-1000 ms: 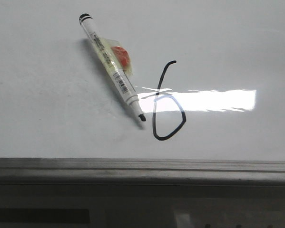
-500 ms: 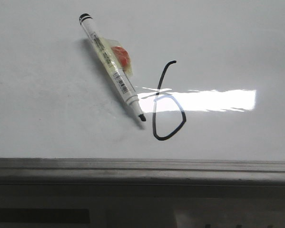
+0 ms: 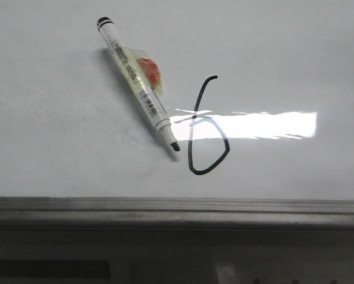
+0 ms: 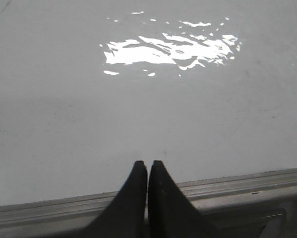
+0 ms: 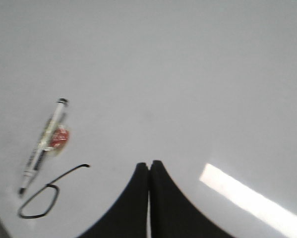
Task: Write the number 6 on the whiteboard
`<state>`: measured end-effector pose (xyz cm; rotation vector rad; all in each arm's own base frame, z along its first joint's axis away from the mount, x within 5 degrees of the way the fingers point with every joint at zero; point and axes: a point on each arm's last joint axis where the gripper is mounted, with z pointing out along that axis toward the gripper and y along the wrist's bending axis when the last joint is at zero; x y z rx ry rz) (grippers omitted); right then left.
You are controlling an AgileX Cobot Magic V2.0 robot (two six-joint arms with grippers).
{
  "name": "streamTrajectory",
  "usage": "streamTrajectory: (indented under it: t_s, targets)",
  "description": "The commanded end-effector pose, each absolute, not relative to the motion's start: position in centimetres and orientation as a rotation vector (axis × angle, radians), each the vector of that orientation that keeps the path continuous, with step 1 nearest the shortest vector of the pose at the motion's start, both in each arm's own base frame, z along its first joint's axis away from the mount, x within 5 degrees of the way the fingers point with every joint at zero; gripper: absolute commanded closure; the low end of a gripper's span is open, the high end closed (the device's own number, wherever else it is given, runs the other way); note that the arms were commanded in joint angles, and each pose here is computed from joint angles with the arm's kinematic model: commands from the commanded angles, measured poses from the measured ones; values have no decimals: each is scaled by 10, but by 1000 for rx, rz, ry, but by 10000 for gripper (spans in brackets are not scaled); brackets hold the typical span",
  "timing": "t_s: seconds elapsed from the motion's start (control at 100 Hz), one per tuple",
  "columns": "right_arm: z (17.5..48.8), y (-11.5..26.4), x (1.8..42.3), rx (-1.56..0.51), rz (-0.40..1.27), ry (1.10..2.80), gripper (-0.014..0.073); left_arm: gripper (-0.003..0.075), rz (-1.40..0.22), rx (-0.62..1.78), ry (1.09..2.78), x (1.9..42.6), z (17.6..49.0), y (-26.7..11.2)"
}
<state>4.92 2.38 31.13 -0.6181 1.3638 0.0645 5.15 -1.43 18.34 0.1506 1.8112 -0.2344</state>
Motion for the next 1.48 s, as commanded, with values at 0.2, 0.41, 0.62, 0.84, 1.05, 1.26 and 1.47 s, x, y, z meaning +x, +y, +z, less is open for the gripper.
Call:
streamTrajectory:
  t_s: [0.2, 0.41, 0.62, 0.84, 1.05, 1.26, 1.47]
  targets:
    - [245, 6, 70, -201, -81, 1481, 666, 741, -253, 122, 1753, 52, 182, -14]
    - [203, -1, 64, -133, -154, 1546, 666, 741, -253, 122, 1753, 52, 182, -14]
    - [189, -4, 55, -103, -196, 1675, 666, 741, -253, 122, 1753, 52, 182, -14]
    - [178, -5, 53, -102, -196, 1788, 666, 741, -253, 122, 1753, 52, 182, -14]
    - [179, -5, 53, -102, -196, 1786, 666, 741, -253, 122, 1753, 52, 182, -14]
    - [179, -5, 53, -102, -196, 1786, 666, 741, -253, 122, 1753, 52, 182, -14]
    - [179, -5, 53, -102, -196, 1786, 666, 741, -253, 122, 1753, 52, 182, -14]
